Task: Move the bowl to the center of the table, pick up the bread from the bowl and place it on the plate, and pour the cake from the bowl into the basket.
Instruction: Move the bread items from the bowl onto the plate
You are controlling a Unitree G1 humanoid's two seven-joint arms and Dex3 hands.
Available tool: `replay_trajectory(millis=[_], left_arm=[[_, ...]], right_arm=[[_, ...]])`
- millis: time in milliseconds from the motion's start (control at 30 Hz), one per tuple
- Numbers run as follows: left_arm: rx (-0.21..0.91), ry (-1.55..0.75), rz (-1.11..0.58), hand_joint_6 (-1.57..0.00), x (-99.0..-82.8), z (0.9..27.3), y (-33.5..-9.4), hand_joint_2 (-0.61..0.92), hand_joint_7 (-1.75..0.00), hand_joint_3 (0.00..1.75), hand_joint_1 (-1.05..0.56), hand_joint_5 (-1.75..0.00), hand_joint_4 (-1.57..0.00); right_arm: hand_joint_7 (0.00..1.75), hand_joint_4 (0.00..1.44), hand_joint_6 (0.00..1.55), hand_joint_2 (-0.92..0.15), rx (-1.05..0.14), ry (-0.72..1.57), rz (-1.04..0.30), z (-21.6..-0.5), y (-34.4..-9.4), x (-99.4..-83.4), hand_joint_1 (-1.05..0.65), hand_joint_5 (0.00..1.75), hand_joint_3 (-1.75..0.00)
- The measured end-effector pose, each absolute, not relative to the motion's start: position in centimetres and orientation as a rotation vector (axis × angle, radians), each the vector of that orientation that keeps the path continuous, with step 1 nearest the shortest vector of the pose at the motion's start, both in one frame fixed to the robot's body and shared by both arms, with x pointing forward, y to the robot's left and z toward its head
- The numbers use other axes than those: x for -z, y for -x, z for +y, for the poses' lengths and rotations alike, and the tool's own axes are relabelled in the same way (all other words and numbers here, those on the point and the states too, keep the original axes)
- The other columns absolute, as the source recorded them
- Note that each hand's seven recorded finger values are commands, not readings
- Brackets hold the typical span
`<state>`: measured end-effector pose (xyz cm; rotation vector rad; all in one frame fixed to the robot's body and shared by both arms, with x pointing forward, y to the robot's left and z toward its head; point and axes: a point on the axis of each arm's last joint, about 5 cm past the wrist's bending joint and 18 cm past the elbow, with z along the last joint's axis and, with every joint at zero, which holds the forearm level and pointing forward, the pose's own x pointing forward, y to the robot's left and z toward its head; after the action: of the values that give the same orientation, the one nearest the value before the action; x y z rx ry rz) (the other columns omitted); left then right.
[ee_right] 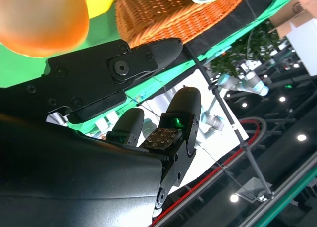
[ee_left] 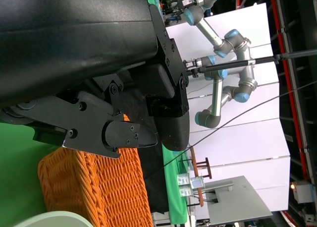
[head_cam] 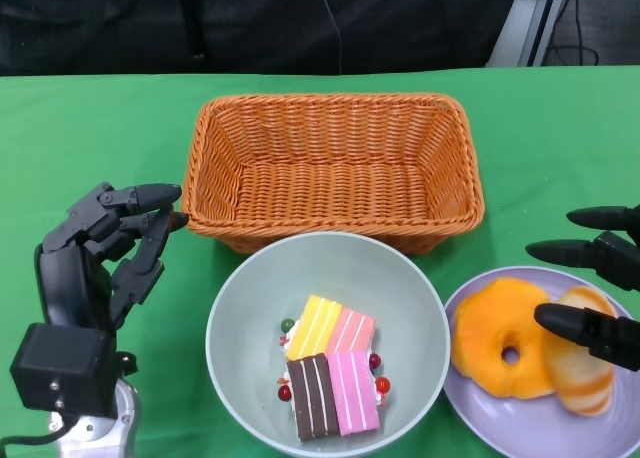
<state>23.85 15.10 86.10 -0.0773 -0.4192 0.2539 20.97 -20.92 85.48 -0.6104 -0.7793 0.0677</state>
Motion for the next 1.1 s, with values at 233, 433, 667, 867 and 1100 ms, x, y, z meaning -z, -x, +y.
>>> replay_trajectory(millis=[233, 433, 667, 867, 1100], left_arm=[[-0.250, 0.077, -0.419, -0.98, -86.1, 15.0, -23.9, 0.92, -0.59, 0.28, -0.13, -0.74, -0.90], [-0.243, 0.077, -0.419, -0.96, -86.1, 14.9, -23.9, 0.92, -0.59, 0.27, -0.14, -0.73, -0.89], [-0.179, -0.036, -0.454, -0.94, -86.3, 16.9, -23.7, 0.92, -0.28, 0.25, -0.18, -0.52, -0.87], [-0.071, -0.130, -0.534, -0.89, -87.0, 18.1, -23.3, 0.92, -0.05, 0.15, -0.25, -0.29, -0.85], [0.051, -0.318, -0.633, -0.75, -87.6, 19.8, -22.4, 0.92, 0.00, 0.03, -0.33, -0.08, -0.78]], right_arm=[[0.13, 0.61, 0.77, -0.92, -0.050, 0.386, -0.658, -20.6, -21.9, -86.6, -0.30, 0.67, -0.13], [0.13, 0.61, 0.82, -0.92, -0.032, 0.134, -0.514, -20.5, -23.5, -88.1, -0.19, 0.80, -0.19], [0.12, 0.57, 0.81, -0.92, 0.002, -0.115, -0.376, -21.7, -23.5, -88.2, -0.14, 0.86, -0.24], [0.11, 0.51, 0.79, -0.92, -0.042, -0.302, -0.341, -21.4, -23.8, -88.9, -0.18, 0.99, -0.24], [0.13, 0.46, 0.81, -0.92, -0.052, -0.385, -0.296, -21.6, -23.6, -89.3, -0.20, 1.09, -0.22]])
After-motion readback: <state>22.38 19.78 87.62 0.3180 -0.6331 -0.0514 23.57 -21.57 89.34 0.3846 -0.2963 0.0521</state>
